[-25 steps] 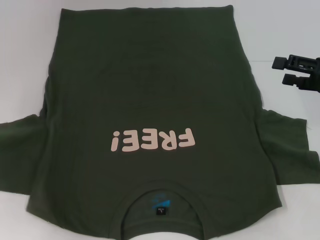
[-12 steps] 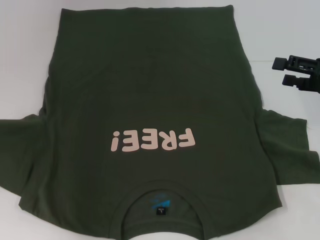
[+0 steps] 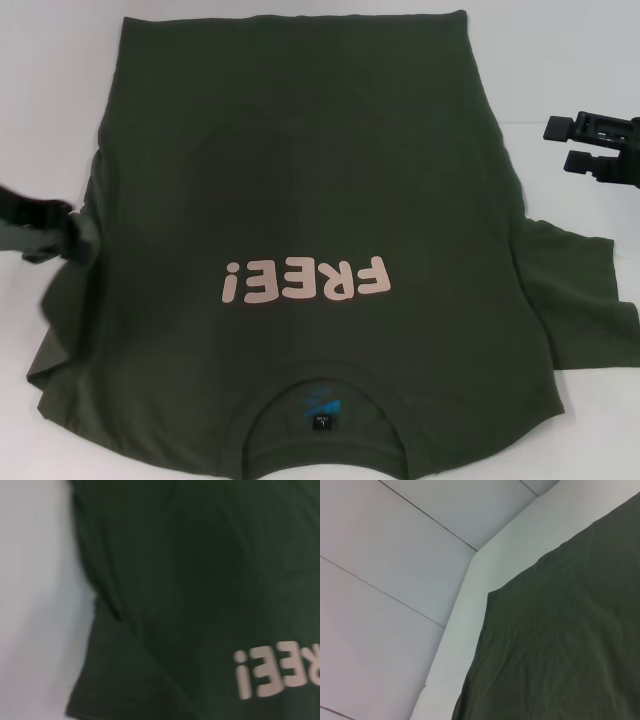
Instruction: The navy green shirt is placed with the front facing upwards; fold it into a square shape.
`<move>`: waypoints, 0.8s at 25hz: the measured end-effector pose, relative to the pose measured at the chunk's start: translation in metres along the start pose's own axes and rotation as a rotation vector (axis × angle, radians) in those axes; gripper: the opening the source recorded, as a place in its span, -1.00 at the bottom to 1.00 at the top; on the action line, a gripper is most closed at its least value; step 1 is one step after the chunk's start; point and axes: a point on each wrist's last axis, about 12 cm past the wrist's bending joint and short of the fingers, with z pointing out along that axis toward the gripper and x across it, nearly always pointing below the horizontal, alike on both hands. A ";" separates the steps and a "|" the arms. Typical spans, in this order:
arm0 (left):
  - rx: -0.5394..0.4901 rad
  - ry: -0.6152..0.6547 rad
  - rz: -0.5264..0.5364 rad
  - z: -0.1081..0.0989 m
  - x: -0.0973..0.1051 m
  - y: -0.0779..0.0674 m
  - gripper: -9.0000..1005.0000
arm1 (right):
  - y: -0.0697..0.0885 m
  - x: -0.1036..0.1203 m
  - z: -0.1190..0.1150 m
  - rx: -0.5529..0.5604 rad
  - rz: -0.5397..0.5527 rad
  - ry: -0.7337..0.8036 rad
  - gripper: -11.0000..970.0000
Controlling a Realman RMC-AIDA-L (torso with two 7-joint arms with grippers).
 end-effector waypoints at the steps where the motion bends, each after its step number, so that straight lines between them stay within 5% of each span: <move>1: 0.008 0.004 0.006 0.002 -0.003 -0.004 -0.98 | 0.000 0.000 0.000 0.000 0.000 0.000 0.91; 8: 0.018 0.017 0.018 0.025 -0.026 -0.025 -0.95 | 0.001 0.000 0.002 -0.003 -0.003 0.003 0.91; 20: -0.012 -0.034 0.068 0.049 -0.038 -0.035 -0.91 | -0.001 0.003 0.003 -0.002 0.009 0.010 0.91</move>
